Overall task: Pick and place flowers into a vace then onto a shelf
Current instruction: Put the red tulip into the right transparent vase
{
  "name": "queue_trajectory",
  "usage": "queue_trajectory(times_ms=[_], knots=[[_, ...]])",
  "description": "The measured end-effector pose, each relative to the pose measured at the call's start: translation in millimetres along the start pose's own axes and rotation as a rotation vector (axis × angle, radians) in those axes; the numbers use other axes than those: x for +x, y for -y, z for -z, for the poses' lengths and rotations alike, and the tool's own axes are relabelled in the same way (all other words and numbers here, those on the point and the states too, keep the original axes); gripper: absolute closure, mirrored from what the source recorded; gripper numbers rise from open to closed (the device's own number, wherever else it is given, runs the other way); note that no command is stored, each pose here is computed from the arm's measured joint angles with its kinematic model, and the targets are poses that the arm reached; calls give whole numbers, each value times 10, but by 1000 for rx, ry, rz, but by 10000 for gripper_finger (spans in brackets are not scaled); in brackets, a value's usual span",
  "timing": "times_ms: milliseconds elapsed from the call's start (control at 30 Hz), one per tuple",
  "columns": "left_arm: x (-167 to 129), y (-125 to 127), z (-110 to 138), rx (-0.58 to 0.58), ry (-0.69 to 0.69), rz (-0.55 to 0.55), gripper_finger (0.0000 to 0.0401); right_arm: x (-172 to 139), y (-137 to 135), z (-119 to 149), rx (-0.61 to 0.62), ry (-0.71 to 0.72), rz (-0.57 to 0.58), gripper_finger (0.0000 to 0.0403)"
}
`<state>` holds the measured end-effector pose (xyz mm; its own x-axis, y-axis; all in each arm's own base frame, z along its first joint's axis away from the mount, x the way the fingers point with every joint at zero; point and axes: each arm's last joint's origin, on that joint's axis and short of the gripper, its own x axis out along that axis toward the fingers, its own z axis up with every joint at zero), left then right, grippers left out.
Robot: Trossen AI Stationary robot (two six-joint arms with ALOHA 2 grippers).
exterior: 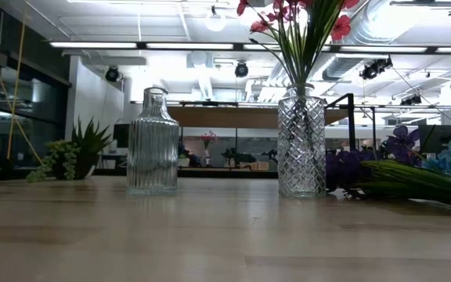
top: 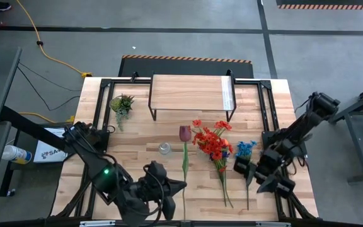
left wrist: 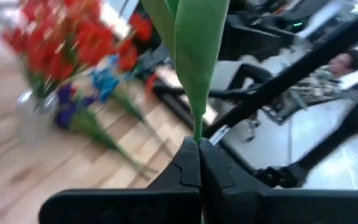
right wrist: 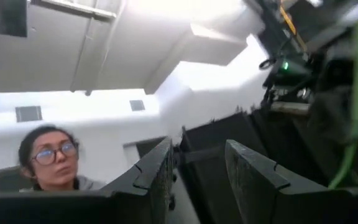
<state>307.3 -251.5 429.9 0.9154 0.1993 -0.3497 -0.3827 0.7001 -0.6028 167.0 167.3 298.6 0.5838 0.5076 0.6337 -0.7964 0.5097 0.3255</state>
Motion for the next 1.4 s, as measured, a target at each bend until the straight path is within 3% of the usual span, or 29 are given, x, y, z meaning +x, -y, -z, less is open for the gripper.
queue_trajectory(times_ms=[200,533,833,1100,1400], knots=[[-71,136,-182,134,95,64,379,191,-37,-296,-161,-86,60,263],[109,177,-472,239,163,136,379,847,-97,-686,-393,-498,187,263],[303,104,-687,310,207,124,379,1043,53,-792,-440,-718,298,263],[282,172,-756,401,270,175,379,999,218,-888,-460,-727,372,251],[283,170,-761,483,284,156,379,1000,375,-1021,-436,-671,392,235]])
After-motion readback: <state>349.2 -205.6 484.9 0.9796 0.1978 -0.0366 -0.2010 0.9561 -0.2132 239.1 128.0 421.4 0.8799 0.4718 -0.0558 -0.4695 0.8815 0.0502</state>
